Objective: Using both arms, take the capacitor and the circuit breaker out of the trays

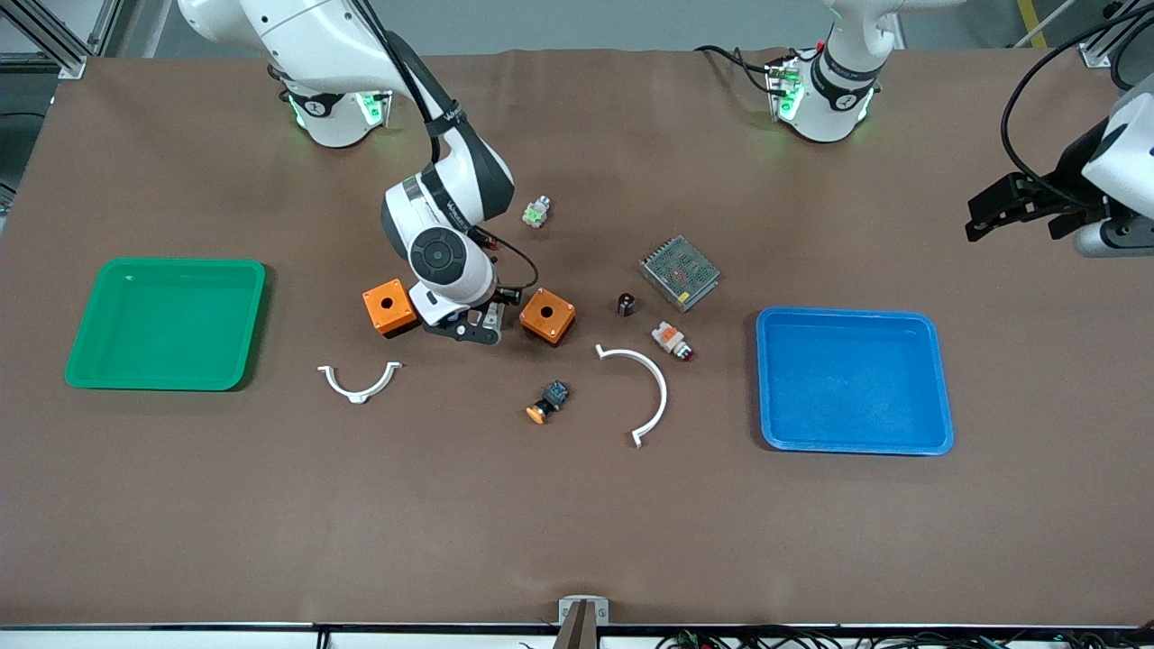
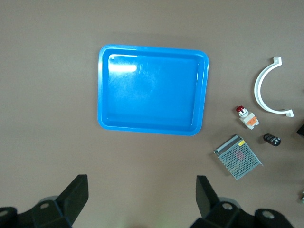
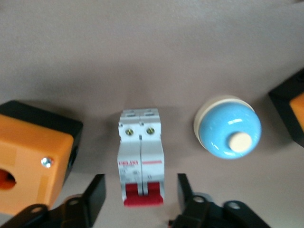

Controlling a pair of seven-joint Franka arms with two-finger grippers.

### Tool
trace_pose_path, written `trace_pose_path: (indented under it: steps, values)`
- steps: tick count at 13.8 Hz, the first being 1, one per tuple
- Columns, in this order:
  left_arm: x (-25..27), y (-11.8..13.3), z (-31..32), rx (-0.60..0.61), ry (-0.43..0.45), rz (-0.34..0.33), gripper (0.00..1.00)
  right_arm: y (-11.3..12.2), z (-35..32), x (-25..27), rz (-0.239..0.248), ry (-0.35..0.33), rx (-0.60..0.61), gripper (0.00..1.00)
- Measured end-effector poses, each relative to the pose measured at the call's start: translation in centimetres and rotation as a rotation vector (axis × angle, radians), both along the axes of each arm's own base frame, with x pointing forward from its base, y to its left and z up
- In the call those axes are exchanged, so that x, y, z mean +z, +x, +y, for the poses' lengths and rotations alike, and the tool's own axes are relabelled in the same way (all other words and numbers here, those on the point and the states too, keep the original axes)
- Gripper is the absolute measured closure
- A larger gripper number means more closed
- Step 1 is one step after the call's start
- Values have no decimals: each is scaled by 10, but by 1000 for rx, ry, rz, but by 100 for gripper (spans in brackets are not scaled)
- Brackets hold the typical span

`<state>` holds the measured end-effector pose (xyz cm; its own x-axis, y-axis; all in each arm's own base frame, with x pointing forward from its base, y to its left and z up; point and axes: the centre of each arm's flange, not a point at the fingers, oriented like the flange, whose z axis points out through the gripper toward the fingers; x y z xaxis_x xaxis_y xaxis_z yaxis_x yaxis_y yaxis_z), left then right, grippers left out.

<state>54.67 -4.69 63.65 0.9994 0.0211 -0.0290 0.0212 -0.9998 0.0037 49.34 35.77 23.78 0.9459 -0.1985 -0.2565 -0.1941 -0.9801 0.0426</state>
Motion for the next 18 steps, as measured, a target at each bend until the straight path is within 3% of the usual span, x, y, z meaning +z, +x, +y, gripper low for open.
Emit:
trace_pose_path:
  steps: [2, 3, 6, 8, 13, 18]
  values:
    - [0, -4, 7, 3, 1, 2, 0, 3, -6, 43, 19, 2, -1, 2]
    - [1, -6, 10, 1, 2, 2, 0, 5, -16, 77, 24, 9, -9, 0]
    - [6, -12, 8, -8, 3, -7, 0, 14, -84, 178, 28, 53, -53, 0]
    - [5, -14, 2, -20, 5, -5, 0, 19, -143, 219, 28, 88, -59, 0]
    - [3, -16, -13, -47, 7, 1, 0, 29, -260, 265, -43, 108, -47, 0]
    - [4, -17, -14, -48, 7, -4, 0, 27, -358, 298, -132, 87, 60, 0]
